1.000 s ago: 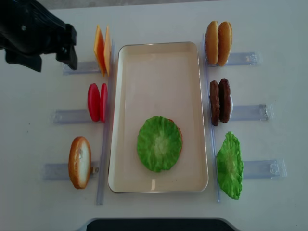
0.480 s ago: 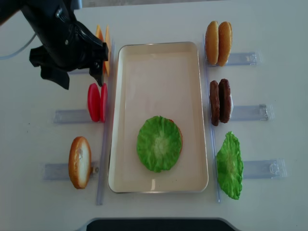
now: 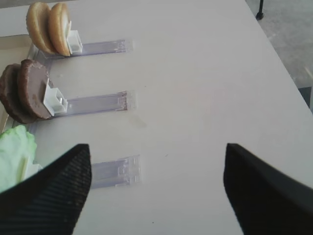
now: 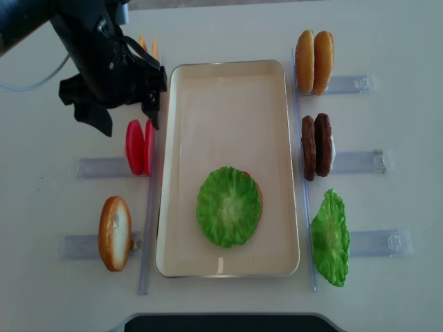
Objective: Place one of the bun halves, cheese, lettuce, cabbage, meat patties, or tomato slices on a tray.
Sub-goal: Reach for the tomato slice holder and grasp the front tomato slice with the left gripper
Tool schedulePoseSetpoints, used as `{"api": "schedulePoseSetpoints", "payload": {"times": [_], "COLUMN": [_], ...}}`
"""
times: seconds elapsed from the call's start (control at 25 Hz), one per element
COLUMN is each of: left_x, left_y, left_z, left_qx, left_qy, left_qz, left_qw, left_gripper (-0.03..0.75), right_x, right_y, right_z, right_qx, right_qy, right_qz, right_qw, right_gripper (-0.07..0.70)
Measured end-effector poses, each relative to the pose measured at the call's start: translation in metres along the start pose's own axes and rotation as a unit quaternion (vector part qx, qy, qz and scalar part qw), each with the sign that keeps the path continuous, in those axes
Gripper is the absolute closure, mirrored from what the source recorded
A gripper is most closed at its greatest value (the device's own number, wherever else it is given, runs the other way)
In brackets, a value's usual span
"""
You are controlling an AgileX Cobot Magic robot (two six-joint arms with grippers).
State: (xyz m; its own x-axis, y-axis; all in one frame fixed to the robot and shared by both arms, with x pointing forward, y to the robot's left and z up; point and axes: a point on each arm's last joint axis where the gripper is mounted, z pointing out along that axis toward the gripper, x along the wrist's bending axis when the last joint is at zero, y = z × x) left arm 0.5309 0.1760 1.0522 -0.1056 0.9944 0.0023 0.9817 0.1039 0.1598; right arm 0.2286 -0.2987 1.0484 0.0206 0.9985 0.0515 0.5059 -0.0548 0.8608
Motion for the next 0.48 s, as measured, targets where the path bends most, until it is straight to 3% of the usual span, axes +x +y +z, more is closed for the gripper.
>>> {"api": "schedulePoseSetpoints", "payload": {"times": [0.48], "left_x": [-0.009], "left_y": [0.01], "left_z": [0.022], "left_qx": [-0.002], "left_qy": [-0.007], "left_qz": [-0.001], "left_qw": [1.0], "left_gripper": [0.024], "right_x": [0.0], "right_y": [0.0], "right_z": [0.0], "right_qx": [0.0], "right_qy": [0.0], "right_qz": [0.0], "right_qw": [1.0], "right_gripper": [0.1]}}
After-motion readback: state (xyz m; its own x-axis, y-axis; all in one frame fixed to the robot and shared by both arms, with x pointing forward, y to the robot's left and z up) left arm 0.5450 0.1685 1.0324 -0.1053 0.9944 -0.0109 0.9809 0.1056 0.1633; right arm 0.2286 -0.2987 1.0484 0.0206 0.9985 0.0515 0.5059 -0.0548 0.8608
